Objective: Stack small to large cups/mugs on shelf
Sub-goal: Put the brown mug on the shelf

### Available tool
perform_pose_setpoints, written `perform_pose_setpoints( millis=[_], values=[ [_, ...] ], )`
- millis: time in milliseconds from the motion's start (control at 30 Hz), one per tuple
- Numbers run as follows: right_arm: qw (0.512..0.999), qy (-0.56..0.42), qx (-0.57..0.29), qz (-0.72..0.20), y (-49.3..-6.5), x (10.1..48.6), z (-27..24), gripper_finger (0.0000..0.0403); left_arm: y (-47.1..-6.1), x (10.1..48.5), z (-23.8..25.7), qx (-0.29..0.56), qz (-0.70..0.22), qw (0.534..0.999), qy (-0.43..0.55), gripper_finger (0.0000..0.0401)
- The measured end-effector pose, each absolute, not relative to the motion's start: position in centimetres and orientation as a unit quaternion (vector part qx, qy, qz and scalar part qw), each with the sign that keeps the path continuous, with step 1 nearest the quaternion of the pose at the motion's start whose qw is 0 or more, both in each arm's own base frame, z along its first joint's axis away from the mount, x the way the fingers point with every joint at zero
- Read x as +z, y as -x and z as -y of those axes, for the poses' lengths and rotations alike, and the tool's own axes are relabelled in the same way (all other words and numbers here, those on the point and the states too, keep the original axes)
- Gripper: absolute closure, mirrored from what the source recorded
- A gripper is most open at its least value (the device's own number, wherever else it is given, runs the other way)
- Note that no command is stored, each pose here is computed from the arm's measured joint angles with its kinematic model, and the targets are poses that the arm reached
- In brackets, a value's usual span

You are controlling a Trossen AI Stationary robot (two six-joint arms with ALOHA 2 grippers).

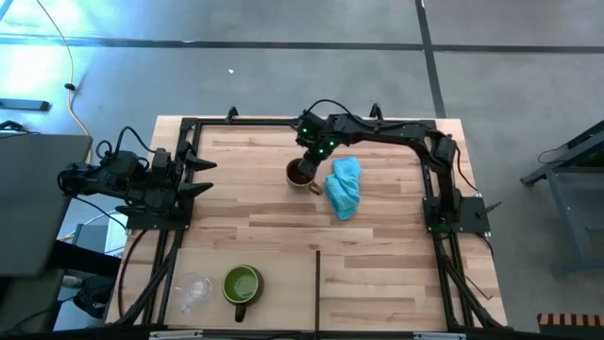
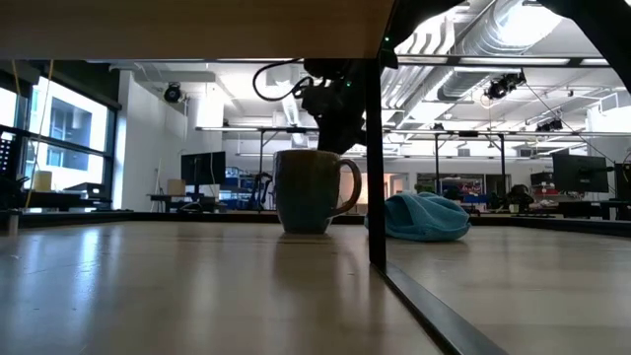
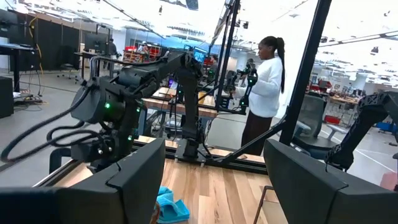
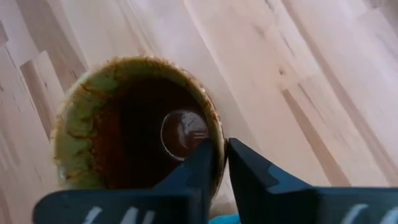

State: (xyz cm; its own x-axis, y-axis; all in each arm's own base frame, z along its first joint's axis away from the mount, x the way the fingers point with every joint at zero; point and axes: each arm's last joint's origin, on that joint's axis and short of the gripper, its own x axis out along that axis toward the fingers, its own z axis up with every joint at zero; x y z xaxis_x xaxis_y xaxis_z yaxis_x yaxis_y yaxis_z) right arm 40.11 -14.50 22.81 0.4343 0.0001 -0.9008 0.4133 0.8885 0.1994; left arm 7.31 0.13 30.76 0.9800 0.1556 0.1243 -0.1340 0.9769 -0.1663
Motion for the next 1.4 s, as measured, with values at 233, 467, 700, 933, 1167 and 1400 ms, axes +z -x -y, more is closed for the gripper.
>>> perform_pose_setpoints(
  millis=[233,467,700,933,1167,1400],
  values=[
    [0.825,-0.194,-0.109,-0.519,-40.2,22.6,14.4,0.0326,-7.3,30.8,-0.1,0.073,0.069,0.992,0.082,0.0139],
    [0.842,-0.147,-0.080,-0.512,-40.4,22.7,14.5,0.0322,-7.3,30.8,-0.1,0.073,0.069,0.992,0.083,0.0139],
    [0.862,-0.133,-0.056,-0.486,-40.9,23.0,14.7,0.0322,-7.3,30.8,-0.1,0.063,0.068,0.992,0.090,0.0139],
    [0.865,-0.122,-0.048,-0.484,-40.9,23.2,14.7,0.0322,-7.3,30.8,0.0,0.055,0.068,0.992,0.090,0.0139],
    [0.844,-0.154,-0.062,-0.509,-40.2,23.0,14.7,0.0322,-7.3,30.8,0.0,0.055,0.068,0.992,0.091,0.0139],
    [0.821,-0.168,-0.060,-0.542,-39.7,22.8,14.0,0.0322,-7.3,30.8,0.0,0.055,0.068,0.992,0.091,0.0139]
  ],
)
